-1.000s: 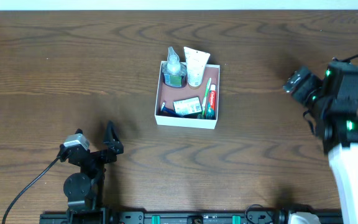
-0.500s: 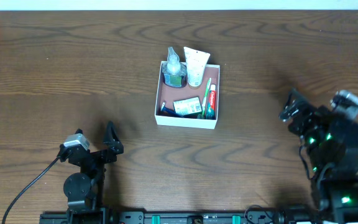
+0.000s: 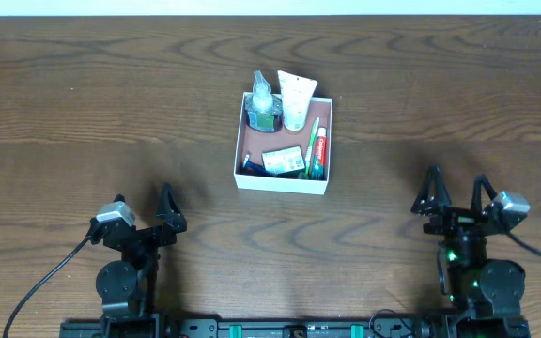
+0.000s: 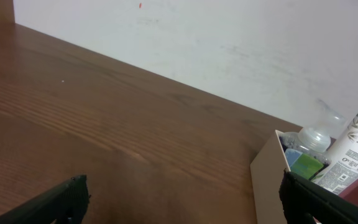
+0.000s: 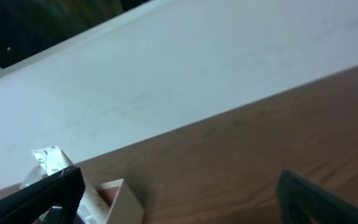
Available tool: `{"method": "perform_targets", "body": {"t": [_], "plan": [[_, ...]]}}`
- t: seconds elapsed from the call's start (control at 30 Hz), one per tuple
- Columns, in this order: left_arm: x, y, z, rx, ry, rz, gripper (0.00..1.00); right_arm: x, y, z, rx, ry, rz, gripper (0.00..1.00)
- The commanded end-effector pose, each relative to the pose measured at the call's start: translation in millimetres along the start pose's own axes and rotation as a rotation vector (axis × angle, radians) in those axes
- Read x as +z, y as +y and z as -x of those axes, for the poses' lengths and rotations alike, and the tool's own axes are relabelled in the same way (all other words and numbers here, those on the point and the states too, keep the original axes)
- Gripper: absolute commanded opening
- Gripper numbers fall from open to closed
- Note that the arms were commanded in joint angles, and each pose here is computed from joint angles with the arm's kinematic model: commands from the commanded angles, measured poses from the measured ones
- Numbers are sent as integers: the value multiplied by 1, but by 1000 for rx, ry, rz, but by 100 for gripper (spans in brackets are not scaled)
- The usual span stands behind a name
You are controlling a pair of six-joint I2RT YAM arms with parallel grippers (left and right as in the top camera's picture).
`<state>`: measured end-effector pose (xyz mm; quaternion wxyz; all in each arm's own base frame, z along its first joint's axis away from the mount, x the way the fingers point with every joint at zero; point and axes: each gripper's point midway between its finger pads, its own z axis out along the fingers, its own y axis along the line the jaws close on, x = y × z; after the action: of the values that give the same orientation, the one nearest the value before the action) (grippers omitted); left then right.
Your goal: Pack container
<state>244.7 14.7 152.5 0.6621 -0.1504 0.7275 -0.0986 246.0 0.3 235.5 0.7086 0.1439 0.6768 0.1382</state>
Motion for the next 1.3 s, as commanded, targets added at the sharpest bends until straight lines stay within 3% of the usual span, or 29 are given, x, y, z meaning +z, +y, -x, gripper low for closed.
{"method": "perform_targets", "body": {"t": [0.0, 0.2, 0.5, 0.9, 1.27], "plan": [[1, 3, -15, 16, 49, 3, 98, -5, -2, 2, -108, -40, 8, 99], [1, 3, -15, 16, 49, 3, 98, -7, -8, -14, -120, -47, 19, 99], [1, 3, -15, 16, 49, 3, 98, -2, -27, -61, -166, 64, -13, 99], [1, 3, -15, 16, 49, 3, 98, -3, -30, -73, -429, 118, -7, 99], [1, 3, -15, 16, 49, 3, 98, -3, -29, -73, -487, 121, 4, 99]]}}
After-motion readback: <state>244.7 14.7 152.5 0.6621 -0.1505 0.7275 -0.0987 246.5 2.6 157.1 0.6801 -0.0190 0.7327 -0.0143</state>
